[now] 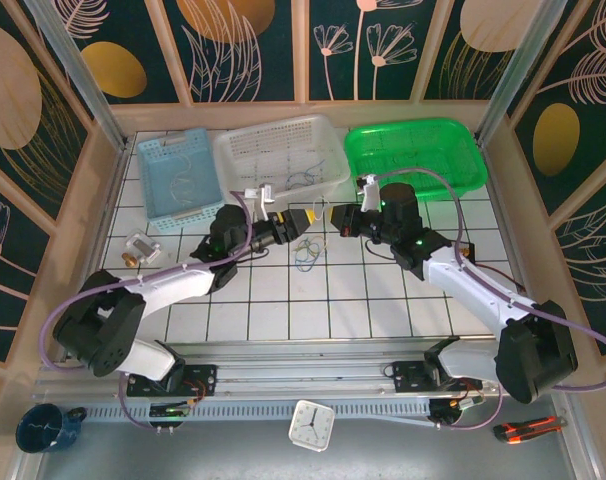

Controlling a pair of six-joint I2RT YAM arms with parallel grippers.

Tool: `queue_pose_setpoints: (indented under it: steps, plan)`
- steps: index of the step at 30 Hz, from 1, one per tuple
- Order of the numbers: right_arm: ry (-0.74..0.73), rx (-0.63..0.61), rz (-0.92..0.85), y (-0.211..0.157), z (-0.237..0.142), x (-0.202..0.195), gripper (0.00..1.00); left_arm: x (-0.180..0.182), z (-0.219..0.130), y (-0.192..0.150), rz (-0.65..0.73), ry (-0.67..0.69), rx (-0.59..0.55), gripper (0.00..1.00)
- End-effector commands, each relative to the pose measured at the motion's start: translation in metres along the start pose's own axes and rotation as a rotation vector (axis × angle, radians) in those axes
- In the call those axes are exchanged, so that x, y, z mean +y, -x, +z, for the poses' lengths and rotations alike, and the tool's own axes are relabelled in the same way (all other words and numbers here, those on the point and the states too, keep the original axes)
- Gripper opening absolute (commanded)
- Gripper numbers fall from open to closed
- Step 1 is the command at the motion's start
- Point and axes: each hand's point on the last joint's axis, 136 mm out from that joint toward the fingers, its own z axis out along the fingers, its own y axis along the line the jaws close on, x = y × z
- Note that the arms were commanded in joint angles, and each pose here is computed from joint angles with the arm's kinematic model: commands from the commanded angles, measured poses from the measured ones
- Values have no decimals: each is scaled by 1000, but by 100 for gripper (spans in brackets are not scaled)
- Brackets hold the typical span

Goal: Untangle the cables

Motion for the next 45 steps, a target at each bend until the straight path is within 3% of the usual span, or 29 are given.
queue_pose_setpoints:
  steps: [1, 19, 23, 27, 30, 32, 34, 37, 45]
  plan:
    - [22, -11, 5, 0, 1, 1, 0, -20, 10, 13, 29, -58, -46, 62]
    - [49, -7, 12, -2, 0, 5, 0, -16, 27, 15, 31, -34, -55, 39]
    - [44, -7, 15, -5, -1, 3, 0, -18, 33, 15, 35, -41, -39, 26]
    - [34, -12, 15, -7, -1, -1, 0, -30, 34, 21, 43, -69, -36, 2]
    - [25, -20, -4, -8, 0, -4, 0, -49, 34, 29, 31, -118, -28, 0]
    - [13, -25, -16, -8, 2, -7, 10, -65, 35, 34, 22, -166, -17, 0]
    - [6, -37, -26, -7, 3, -10, 30, -79, 36, 40, 12, -201, -12, 0]
    - [4, -63, -35, -2, 6, -11, 44, -89, 35, 43, -4, -223, -5, 0]
    - [14, -138, -50, 11, 15, -12, 51, -121, 30, 59, -1, -289, -29, 0]
